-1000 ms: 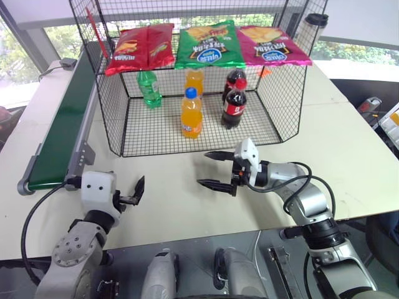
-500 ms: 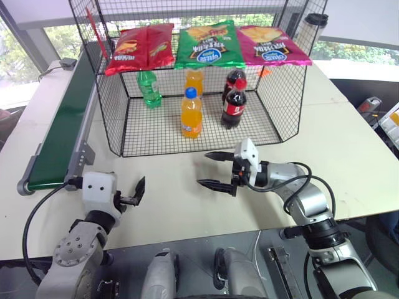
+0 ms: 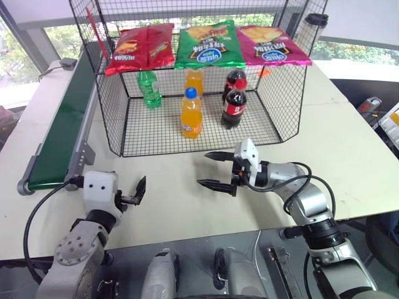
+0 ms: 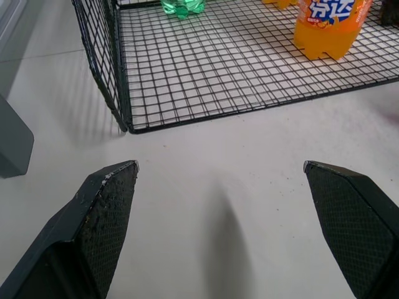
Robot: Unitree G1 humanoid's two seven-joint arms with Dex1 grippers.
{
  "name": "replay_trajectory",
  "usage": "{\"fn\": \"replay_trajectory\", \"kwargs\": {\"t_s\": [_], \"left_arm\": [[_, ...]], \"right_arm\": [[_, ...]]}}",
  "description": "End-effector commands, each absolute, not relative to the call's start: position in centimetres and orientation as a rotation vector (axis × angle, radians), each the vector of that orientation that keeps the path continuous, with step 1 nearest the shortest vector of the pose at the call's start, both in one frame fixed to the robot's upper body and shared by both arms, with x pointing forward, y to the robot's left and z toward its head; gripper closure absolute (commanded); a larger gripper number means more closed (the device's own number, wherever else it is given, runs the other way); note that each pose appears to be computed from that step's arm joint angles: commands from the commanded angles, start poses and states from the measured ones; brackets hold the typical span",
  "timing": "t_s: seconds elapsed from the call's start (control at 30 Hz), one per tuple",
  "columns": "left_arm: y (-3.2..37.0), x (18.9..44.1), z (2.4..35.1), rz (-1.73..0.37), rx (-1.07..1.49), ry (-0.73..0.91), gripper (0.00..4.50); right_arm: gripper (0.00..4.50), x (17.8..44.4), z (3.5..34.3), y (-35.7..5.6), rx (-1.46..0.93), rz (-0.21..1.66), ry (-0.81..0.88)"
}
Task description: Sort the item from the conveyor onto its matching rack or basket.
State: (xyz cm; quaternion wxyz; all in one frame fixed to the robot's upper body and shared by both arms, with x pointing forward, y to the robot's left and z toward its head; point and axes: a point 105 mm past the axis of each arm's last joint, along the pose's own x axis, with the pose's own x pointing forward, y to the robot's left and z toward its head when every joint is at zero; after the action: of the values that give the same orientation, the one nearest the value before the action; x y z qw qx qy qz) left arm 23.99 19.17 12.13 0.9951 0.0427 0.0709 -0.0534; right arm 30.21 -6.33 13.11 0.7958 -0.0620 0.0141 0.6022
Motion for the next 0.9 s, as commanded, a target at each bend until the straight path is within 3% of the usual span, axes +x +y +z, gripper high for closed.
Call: {"fn": "replay_trajectory", "kwargs": {"t_s": [0.03,0.9], "left_arm": [[19.2,24.0,13.3,-0.098,0.097,0.102,0.07],[20.7,24.9,16.2,0.021,0.117,-0.003,0.07]], "right_arm": [[0.0,30.3,15.2,-6.2,-0.131,1.292,-0.058],[0.0,30.3,14.2,-6.1,-0.152,1.326,-0.038]]}}
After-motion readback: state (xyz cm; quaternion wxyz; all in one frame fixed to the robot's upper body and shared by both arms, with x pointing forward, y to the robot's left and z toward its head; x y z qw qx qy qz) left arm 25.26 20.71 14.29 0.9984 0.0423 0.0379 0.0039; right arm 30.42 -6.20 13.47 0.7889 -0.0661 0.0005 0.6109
